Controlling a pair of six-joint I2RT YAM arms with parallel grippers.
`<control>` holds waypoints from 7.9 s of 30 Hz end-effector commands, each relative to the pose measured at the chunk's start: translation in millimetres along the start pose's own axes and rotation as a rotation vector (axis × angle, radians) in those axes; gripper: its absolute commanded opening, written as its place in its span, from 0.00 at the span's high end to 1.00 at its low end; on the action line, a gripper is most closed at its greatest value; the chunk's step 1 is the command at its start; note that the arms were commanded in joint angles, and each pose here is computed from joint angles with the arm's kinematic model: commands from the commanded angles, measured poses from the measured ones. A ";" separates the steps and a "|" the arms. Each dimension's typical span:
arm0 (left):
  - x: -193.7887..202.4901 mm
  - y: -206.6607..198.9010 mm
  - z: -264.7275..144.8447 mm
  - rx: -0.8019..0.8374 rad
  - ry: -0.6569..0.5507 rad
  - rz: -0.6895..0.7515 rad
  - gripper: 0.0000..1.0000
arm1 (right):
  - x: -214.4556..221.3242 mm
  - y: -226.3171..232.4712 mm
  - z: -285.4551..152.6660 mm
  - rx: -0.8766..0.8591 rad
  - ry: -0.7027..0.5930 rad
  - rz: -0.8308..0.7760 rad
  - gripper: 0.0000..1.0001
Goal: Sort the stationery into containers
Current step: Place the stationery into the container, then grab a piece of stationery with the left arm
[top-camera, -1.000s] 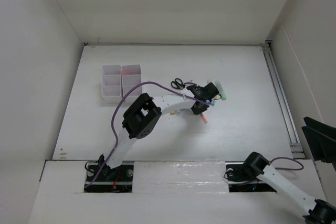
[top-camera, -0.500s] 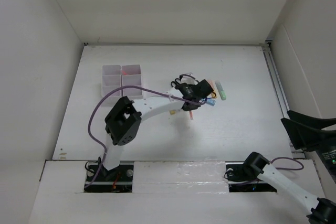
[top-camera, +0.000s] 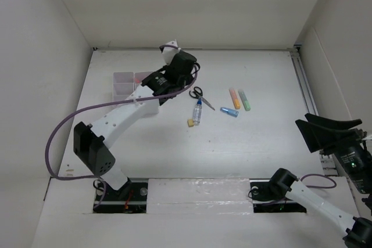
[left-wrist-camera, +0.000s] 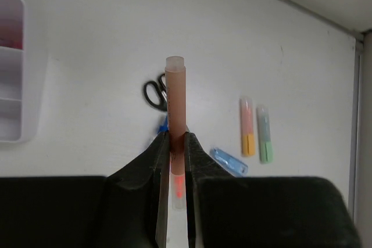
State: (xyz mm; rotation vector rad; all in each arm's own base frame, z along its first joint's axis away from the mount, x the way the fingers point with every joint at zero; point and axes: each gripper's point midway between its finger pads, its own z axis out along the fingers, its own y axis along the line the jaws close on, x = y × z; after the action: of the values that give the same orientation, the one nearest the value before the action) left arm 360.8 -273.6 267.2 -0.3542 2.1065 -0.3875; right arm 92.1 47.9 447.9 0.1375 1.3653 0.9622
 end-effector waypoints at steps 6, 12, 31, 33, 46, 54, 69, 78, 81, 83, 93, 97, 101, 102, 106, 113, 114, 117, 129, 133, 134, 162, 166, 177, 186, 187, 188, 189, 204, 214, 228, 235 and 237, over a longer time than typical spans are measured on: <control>-85.2 57.8 3.3 -0.114 -0.272 -0.080 1.00 | 13.5 9.7 31.9 -0.048 -0.001 -0.041 0.01; -126.7 107.8 8.6 -0.257 -0.473 -0.143 1.00 | 27.8 10.2 45.1 -0.068 0.014 -0.057 0.01; -155.5 193.6 39.7 -0.411 -0.616 -0.197 1.00 | 51.4 17.3 62.8 -0.110 0.080 -0.067 0.00; -153.6 193.8 43.3 -0.415 -0.608 -0.201 1.00 | 53.9 15.5 62.3 -0.104 0.090 -0.070 0.00; -122.1 201.0 66.7 -0.405 -0.578 -0.194 1.00 | 55.2 13.7 61.0 -0.105 0.090 -0.079 0.00; -107.6 198.4 83.9 -0.407 -0.564 -0.179 1.00 | 53.9 14.5 56.7 -0.113 0.094 -0.088 0.00; -94.0 200.7 98.8 -0.420 -0.560 -0.194 1.00 | 49.7 14.1 47.5 -0.116 0.088 -0.077 0.00; -89.9 205.8 103.1 -0.443 -0.567 -0.215 1.00 | 47.5 14.2 45.2 -0.121 0.080 -0.084 0.00; -86.6 207.3 106.3 -0.449 -0.560 -0.209 1.00 | 47.5 14.2 45.2 -0.121 0.080 -0.084 0.00; -86.8 206.9 106.5 -0.446 -0.562 -0.220 1.00 | 47.5 14.2 45.2 -0.121 0.080 -0.084 0.00; -70.5 197.2 110.1 -0.463 -0.549 -0.198 1.00 | 45.3 14.3 42.9 -0.126 0.072 -0.091 0.00; -62.8 199.7 111.2 -0.484 -0.542 -0.203 1.00 | 42.5 12.6 39.2 -0.118 0.067 -0.091 0.00; -63.5 200.9 110.3 -0.491 -0.548 -0.203 1.00 | 42.5 12.6 39.2 -0.118 0.067 -0.091 0.00; -61.8 202.2 110.2 -0.497 -0.541 -0.197 1.00 | 42.5 12.6 39.2 -0.118 0.067 -0.091 0.00; -64.4 202.1 108.0 -0.512 -0.537 -0.198 1.00 | 42.5 12.6 39.2 -0.118 0.067 -0.091 0.00; -75.2 191.8 87.9 -0.513 -0.578 -0.207 0.62 | 41.5 15.3 39.1 -0.131 0.064 -0.089 0.00; -79.6 189.9 83.5 -0.505 -0.587 -0.216 0.57 | 41.5 15.3 39.1 -0.131 0.064 -0.089 0.00; -85.8 185.2 71.3 -0.492 -0.605 -0.221 0.35 | 42.6 17.5 41.4 -0.139 0.069 -0.089 0.00; -146.1 127.1 -30.7 -0.306 -0.676 -0.202 0.00 | 68.0 -30.7 75.9 0.153 0.124 -0.099 0.00; -146.8 106.7 -52.2 -0.139 -0.606 -0.208 0.00 | 93.3 -67.2 88.9 0.367 0.181 -0.095 0.00; -142.0 105.7 -53.9 -0.114 -0.589 -0.202 0.00 | 93.5 -70.3 90.6 0.396 0.182 -0.092 0.00; 111.1 22.6 77.2 -0.089 0.255 0.270 0.00 | 74.2 -76.1 47.4 0.377 0.155 -0.099 0.00; 121.2 34.0 85.7 -0.133 0.268 0.304 0.00 | 77.5 -69.6 50.3 0.330 0.162 -0.100 0.00; 153.7 41.4 117.9 -0.170 0.412 0.412 0.10 | 83.9 -63.1 45.7 0.254 0.161 -0.082 0.00; 159.9 44.0 120.8 -0.152 0.503 0.461 0.24 | 74.6 -59.5 33.4 0.217 0.120 -0.050 0.00; 166.4 51.6 121.0 -0.175 0.534 0.487 0.24 | 75.5 -57.8 33.4 0.211 0.124 -0.038 0.00; 169.5 52.8 119.8 -0.180 0.556 0.492 0.25 | 76.2 -59.0 31.3 0.208 0.121 -0.037 0.00; 168.3 52.0 119.9 -0.182 0.563 0.505 0.25 | 77.5 -57.2 31.2 0.199 0.128 -0.035 0.00; 208.7 83.6 123.3 -0.237 0.740 0.528 0.30 | 66.2 -41.5 20.7 0.112 0.108 -0.016 0.00; 212.1 79.9 132.1 -0.249 0.748 0.524 0.36 | 64.0 -43.6 12.4 0.101 0.093 -0.018 0.00; 216.5 89.1 128.3 -0.272 0.758 0.524 1.00 | 53.9 -41.9 5.9 0.097 0.073 -0.021 0.00; 104.8 23.9 92.6 -0.129 0.485 0.434 1.00 | 50.2 -40.0 5.5 0.102 0.081 -0.034 0.00; 77.2 9.5 80.0 -0.077 0.433 0.409 1.00 | 50.2 -40.0 5.5 0.102 0.081 -0.034 0.00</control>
State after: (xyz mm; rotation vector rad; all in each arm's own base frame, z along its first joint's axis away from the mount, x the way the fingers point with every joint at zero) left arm 367.4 -308.5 48.0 0.2088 2.7652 0.0108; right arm 115.8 61.2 374.2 0.1663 1.5167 0.8706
